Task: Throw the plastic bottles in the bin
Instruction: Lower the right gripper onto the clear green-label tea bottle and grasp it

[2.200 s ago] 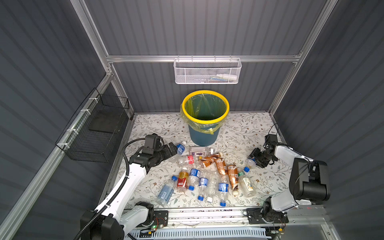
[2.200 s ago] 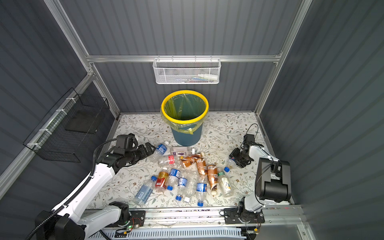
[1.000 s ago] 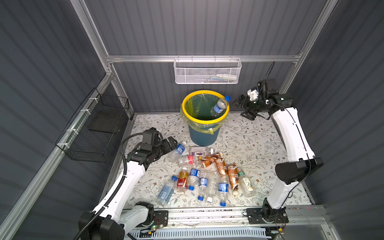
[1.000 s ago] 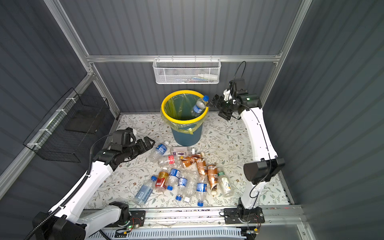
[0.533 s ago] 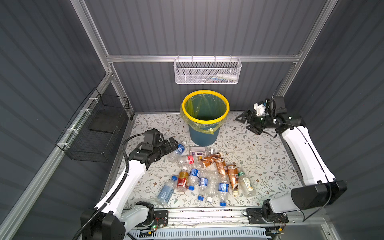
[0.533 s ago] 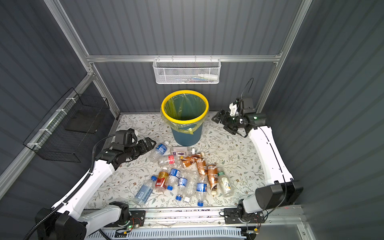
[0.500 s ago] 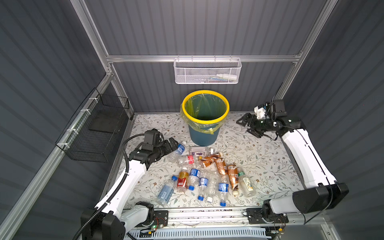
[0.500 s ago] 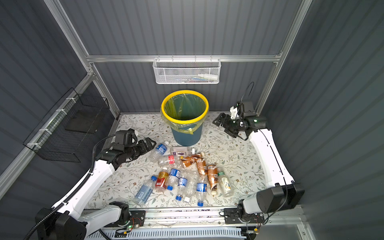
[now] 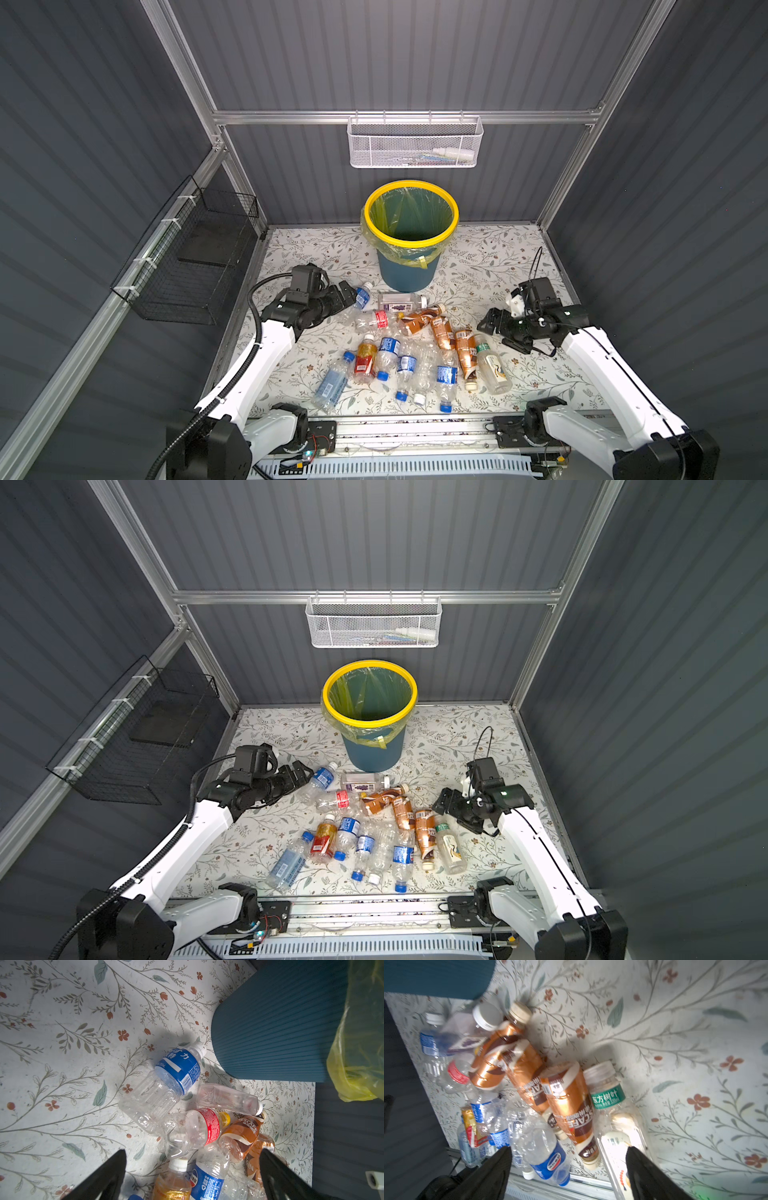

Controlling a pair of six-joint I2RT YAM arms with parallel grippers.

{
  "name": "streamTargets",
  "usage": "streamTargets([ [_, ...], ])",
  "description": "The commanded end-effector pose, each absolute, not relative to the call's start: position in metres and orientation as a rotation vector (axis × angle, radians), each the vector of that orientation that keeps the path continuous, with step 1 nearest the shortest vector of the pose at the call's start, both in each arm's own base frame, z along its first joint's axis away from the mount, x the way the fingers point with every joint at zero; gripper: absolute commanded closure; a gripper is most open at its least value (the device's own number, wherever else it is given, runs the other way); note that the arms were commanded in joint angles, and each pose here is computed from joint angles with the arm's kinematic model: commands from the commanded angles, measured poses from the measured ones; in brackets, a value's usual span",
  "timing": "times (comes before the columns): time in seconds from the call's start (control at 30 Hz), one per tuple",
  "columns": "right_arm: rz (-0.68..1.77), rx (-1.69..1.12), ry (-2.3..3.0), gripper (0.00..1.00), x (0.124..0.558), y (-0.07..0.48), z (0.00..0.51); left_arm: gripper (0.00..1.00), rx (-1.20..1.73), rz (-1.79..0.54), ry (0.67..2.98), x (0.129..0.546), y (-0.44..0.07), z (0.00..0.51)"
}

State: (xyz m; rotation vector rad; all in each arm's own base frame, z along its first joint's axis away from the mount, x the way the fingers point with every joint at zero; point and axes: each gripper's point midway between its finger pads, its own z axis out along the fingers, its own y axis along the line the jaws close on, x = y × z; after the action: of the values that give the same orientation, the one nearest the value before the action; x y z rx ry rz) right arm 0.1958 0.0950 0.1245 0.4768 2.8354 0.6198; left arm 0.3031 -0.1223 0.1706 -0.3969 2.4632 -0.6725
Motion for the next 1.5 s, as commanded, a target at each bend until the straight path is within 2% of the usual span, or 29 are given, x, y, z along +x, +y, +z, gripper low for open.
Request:
streamTargets([
  [0.0,0.537,0.549,2.935,0.1,0.167,0.091,0.103,0.0,-0.409,-0.708,2.475,0.302,-0.125,0.165],
  [0.23,0.41,0.61,3.041,0.08,0.139,0.088,0.076,0.0,-0.409,-0.705,2.484,0.3,-0.125,0.162],
  [0.4,0.316,0.659,3.07,0.12,0.136,0.081,0.06,0.0,-0.408,-0.709,2.486,0.3,-0.126,0.16],
  [0.53,0.248,0.674,3.05,0.2,0.146,0.075,0.053,0.0,-0.405,-0.712,2.48,0.301,-0.126,0.162],
  [0.7,0.272,0.738,2.993,0.4,0.166,0.072,0.047,0.0,-0.406,-0.71,2.477,0.301,-0.125,0.163],
  [0.8,0.303,0.803,2.954,0.47,0.174,0.064,0.045,0.0,-0.404,-0.705,2.474,0.301,-0.125,0.165],
  [1.03,0.346,0.961,2.809,0.49,0.197,0.029,0.052,0.0,-0.407,-0.702,2.477,0.303,-0.125,0.163],
  [1.3,0.351,1.122,2.698,0.32,0.217,-0.007,0.049,0.0,-0.411,-0.717,2.483,0.308,-0.128,0.161],
  [1.47,0.354,1.144,2.68,0.35,0.218,-0.012,0.048,0.0,-0.411,-0.713,2.483,0.308,-0.128,0.162],
])
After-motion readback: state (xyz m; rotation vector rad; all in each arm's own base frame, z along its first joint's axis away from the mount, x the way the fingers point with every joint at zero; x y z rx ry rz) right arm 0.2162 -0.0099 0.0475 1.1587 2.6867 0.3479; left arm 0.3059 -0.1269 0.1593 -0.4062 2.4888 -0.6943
